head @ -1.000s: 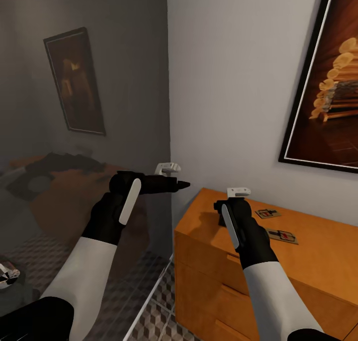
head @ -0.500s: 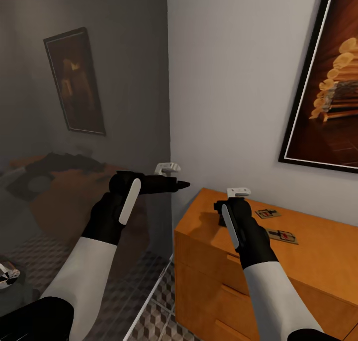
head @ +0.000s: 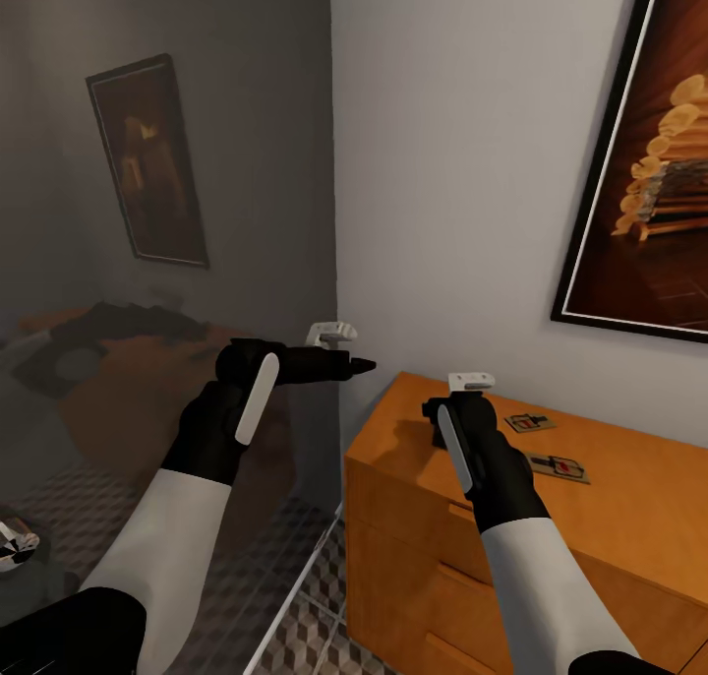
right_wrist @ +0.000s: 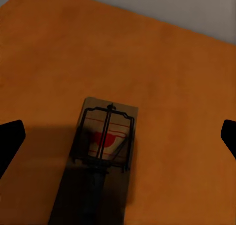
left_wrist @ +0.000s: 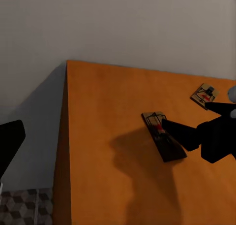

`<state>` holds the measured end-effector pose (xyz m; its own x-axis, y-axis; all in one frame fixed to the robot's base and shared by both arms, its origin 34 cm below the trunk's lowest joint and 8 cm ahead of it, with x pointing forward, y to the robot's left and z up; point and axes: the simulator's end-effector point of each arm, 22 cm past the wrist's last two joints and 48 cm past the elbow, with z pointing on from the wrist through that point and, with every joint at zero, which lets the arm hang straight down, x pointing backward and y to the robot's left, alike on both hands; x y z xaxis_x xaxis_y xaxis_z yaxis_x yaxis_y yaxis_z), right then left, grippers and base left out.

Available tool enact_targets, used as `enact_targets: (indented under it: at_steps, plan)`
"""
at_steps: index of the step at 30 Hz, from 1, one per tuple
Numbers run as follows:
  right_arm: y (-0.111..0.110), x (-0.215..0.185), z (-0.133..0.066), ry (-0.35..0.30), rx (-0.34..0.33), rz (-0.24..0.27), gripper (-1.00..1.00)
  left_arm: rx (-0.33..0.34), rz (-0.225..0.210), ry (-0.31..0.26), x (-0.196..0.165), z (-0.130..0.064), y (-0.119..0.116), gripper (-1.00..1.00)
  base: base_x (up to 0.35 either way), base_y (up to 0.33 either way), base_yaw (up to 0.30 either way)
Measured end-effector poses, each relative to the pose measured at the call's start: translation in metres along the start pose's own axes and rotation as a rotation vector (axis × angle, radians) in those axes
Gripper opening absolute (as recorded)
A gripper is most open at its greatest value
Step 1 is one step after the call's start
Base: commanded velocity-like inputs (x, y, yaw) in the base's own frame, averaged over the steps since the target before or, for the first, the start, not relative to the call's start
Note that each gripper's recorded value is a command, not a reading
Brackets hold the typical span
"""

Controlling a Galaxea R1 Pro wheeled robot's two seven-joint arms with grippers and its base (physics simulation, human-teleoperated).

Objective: Take the four mousetraps from the cabinet in the bathroom and place them on the bathroom floor. Make sure all four end up on the same floor surface, and ensure that at least two of them are either under or directly next to the same bathroom sink.

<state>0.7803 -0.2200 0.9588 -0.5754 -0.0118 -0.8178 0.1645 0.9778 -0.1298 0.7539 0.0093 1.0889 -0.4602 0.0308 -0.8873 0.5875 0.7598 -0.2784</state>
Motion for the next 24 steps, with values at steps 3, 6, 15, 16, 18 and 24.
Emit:
enact_targets:
  at_steps: [3, 6, 15, 16, 18, 24]
  plan:
    - [0.0, 0.0, 0.0, 0.0, 0.0, -0.002, 1.0, 0.0, 0.0, 0.0, 0.0, 0.0, 0.0, 1.0, 0.0, 0.0, 0.0]
    - [0.001, 0.001, 0.001, 0.003, 0.0, -0.004, 1.0, 0.0, 0.0, 0.0, 0.0, 0.0, -0.001, 1.0, 0.0, 0.0, 0.0]
    - [0.0, 0.007, 0.004, 0.017, 0.007, -0.006, 1.0, 0.0, 0.0, 0.0, 0.0, 0.0, -0.001, 1.0, 0.0, 0.0, 0.0]
    - [-0.001, 0.008, 0.004, 0.02, 0.01, -0.006, 1.0, 0.0, 0.0, 0.0, 0.0, 0.0, -0.001, 1.0, 0.0, 0.0, 0.0]
    - [-0.002, 0.01, 0.006, 0.026, 0.02, -0.008, 1.0, 0.0, 0.0, 0.0, 0.0, 0.0, -0.001, 1.0, 0.0, 0.0, 0.0]
    - [-0.011, 0.014, 0.007, 0.036, 0.059, -0.01, 1.0, 0.0, 0.0, 0.0, 0.0, 0.0, -0.001, 1.0, 0.0, 0.0, 0.0]
